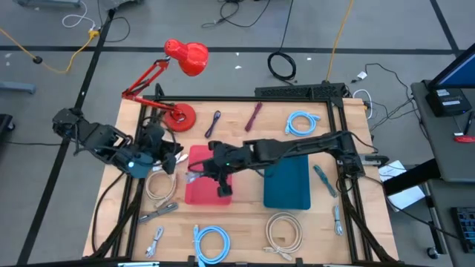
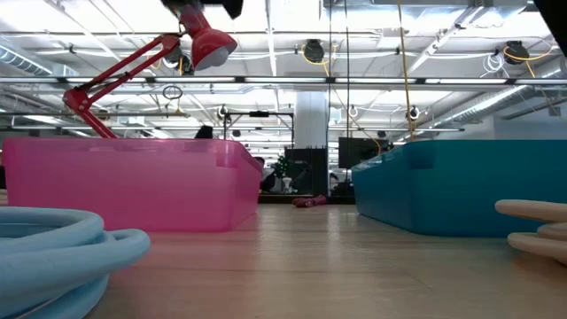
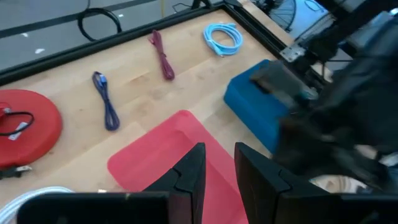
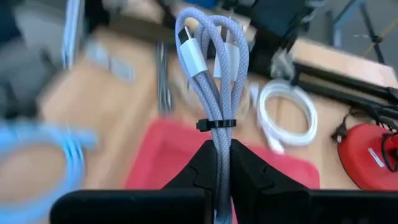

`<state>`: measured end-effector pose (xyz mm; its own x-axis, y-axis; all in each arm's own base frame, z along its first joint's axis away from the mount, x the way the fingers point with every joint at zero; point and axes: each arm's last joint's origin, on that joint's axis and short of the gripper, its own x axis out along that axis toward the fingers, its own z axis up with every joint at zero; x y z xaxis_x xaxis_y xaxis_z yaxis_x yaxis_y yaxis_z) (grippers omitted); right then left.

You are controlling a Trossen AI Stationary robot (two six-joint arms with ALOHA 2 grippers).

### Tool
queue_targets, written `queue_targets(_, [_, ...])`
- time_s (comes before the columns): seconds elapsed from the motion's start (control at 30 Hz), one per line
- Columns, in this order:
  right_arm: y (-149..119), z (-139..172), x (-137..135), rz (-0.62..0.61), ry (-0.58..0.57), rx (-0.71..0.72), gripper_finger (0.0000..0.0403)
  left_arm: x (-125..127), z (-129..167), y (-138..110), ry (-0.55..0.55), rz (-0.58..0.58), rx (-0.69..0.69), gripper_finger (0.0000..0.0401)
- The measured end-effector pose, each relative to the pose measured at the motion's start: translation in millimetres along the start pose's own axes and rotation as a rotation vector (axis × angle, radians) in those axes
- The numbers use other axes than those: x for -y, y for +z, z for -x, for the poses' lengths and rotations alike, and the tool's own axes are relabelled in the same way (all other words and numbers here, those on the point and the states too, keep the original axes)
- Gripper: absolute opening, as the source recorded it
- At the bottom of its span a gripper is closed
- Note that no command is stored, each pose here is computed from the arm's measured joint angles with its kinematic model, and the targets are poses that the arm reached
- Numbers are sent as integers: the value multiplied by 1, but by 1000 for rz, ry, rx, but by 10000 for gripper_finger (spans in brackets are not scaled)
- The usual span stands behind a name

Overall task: Pick & Place USB Port
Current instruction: Put the top white charger cable into the red bin

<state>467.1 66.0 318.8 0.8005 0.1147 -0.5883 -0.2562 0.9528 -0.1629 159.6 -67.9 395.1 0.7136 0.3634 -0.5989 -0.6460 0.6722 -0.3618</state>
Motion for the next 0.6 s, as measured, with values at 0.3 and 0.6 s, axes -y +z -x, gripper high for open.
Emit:
queue_targets(0.3, [-57,-39,-15,324,139,-354,13,4,9,-9,-45,-3,-3,88])
queue_targets(0.6, [-53,-49,-26,445,103,-311,13,4,9,-10,-49,6,-5,88])
